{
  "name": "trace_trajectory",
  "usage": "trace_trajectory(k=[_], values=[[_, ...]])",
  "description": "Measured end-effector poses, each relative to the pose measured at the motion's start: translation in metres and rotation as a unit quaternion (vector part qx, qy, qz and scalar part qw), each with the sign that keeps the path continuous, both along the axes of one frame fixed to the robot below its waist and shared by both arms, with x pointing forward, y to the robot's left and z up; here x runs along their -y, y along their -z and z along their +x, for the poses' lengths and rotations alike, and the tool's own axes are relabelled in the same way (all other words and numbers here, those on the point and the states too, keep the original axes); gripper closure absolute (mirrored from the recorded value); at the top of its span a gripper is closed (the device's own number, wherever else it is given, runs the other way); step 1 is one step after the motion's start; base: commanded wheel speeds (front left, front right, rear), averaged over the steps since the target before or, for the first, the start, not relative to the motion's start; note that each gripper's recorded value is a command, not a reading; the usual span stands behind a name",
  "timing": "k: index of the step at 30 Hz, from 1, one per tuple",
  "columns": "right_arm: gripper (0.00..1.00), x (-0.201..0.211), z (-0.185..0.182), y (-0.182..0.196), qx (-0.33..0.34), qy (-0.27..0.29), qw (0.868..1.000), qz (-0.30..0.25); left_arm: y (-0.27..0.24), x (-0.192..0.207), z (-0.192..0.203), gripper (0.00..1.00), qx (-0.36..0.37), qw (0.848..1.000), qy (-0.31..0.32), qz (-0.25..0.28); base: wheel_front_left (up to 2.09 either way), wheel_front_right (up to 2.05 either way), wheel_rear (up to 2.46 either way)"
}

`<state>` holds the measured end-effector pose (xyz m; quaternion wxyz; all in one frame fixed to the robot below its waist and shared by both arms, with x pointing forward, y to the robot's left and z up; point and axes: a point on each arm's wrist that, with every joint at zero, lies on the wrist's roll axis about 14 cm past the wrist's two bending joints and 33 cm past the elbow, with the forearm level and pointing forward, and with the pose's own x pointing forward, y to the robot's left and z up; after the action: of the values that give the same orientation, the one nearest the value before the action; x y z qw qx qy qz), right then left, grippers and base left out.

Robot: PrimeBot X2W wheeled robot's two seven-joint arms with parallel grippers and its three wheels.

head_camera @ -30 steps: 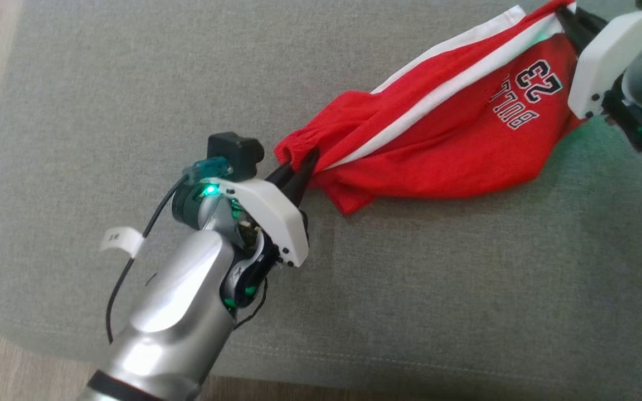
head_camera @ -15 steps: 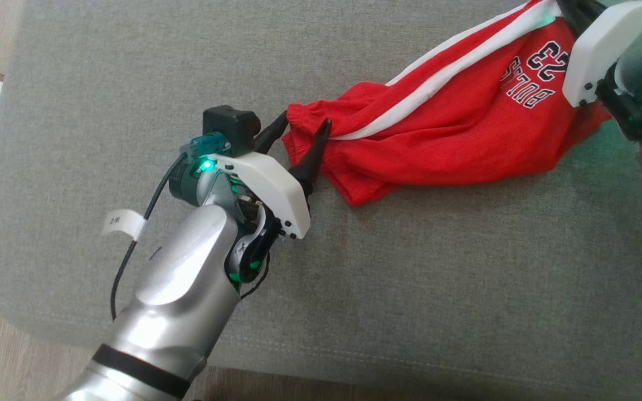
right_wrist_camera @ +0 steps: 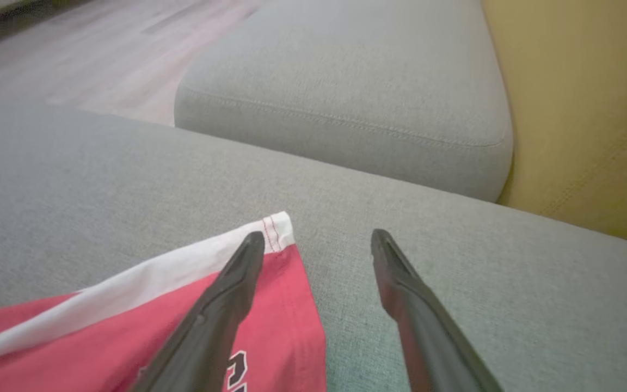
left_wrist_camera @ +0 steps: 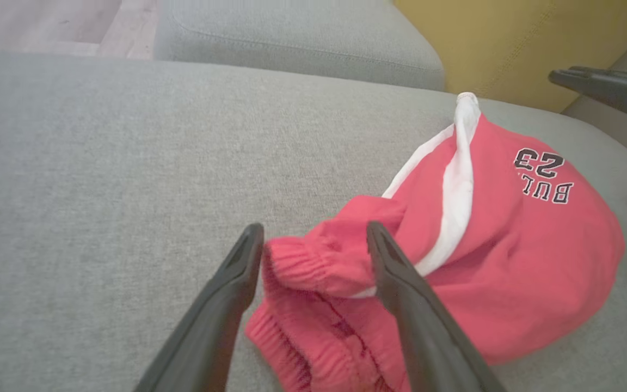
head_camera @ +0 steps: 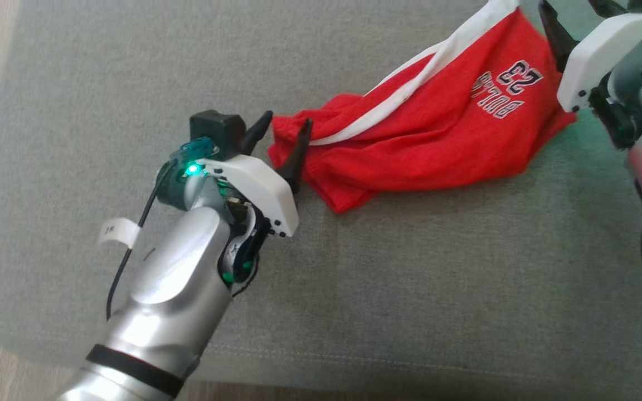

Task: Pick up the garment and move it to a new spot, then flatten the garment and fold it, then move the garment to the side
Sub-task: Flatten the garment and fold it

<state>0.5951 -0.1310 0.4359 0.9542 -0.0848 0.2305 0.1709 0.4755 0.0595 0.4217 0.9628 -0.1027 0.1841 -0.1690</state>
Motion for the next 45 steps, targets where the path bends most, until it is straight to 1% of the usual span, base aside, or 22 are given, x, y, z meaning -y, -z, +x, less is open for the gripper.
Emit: trace_trajectory(k=[1, 2, 5, 12, 18, 19, 23, 30, 34, 36, 40, 43, 45], values=[[0.0, 0.001, -0.001, -0.006, 0.009, 0.002, 1.0, 0.006, -0.003, -0.001, 0.0, 0.0, 0.007, 1.0, -0.001, 0.004, 0.0, 0.0, 0.0], [0.0, 0.001, -0.003, -0.019, 0.028, 0.007, 0.999, 0.021, -0.01, -0.003, 0.001, 0.0, 0.019, 1.0, 0.0, 0.013, 0.0, 0.0, 0.0], [0.0, 0.0, -0.01, -0.038, 0.054, 0.012, 0.997, 0.05, -0.019, -0.008, 0.0, 0.0, 0.032, 0.999, -0.006, 0.021, 0.0, 0.0, 0.0], [0.0, 0.001, -0.05, -0.06, 0.115, 0.009, 0.99, 0.086, -0.037, -0.011, -0.014, 0.0, 0.064, 0.998, -0.015, 0.025, 0.0, 0.0, 0.0], [0.0, 0.005, -0.079, -0.083, 0.164, 0.009, 0.98, 0.109, -0.07, -0.013, -0.021, 0.0, 0.124, 0.991, -0.042, 0.012, 0.0, 0.0, 0.0], [0.0, 0.006, -0.085, -0.084, 0.169, 0.008, 0.98, 0.109, -0.075, -0.014, -0.023, 0.0, 0.137, 0.989, -0.044, 0.016, 0.0, 0.0, 0.0], [0.0, 0.011, -0.109, -0.083, 0.18, 0.006, 0.978, 0.101, -0.087, -0.018, -0.033, 0.0, 0.171, 0.983, -0.057, 0.034, 0.0, 0.0, 0.0], [0.0, 0.026, -0.146, -0.083, 0.203, 0.041, 0.971, 0.12, -0.085, -0.016, -0.065, 0.0, 0.184, 0.98, -0.063, 0.037, 0.0, 0.0, 0.0], [0.0, 0.023, -0.168, -0.068, 0.197, 0.053, 0.97, 0.13, -0.088, -0.02, -0.078, 0.0, 0.192, 0.978, -0.076, 0.036, 0.0, 0.0, 0.0], [0.0, 0.022, -0.176, -0.057, 0.189, 0.052, 0.973, 0.122, -0.09, -0.019, -0.084, 0.0, 0.201, 0.976, -0.073, 0.038, 0.0, 0.0, 0.0], [0.0, 0.022, -0.179, -0.053, 0.188, 0.06, 0.972, 0.126, -0.085, -0.019, -0.09, 0.0, 0.2, 0.976, -0.068, 0.044, 0.0, 0.0, 0.0], [0.0, 0.02, -0.174, -0.052, 0.179, 0.079, 0.969, 0.149, -0.079, -0.024, -0.091, 0.0, 0.191, 0.978, -0.074, 0.043, 0.0, 0.0, 0.0], [0.0, 0.016, -0.174, -0.045, 0.159, 0.094, 0.967, 0.175, -0.078, -0.028, -0.089, 0.0, 0.191, 0.977, -0.08, 0.043, 0.0, 0.0, 0.0]])
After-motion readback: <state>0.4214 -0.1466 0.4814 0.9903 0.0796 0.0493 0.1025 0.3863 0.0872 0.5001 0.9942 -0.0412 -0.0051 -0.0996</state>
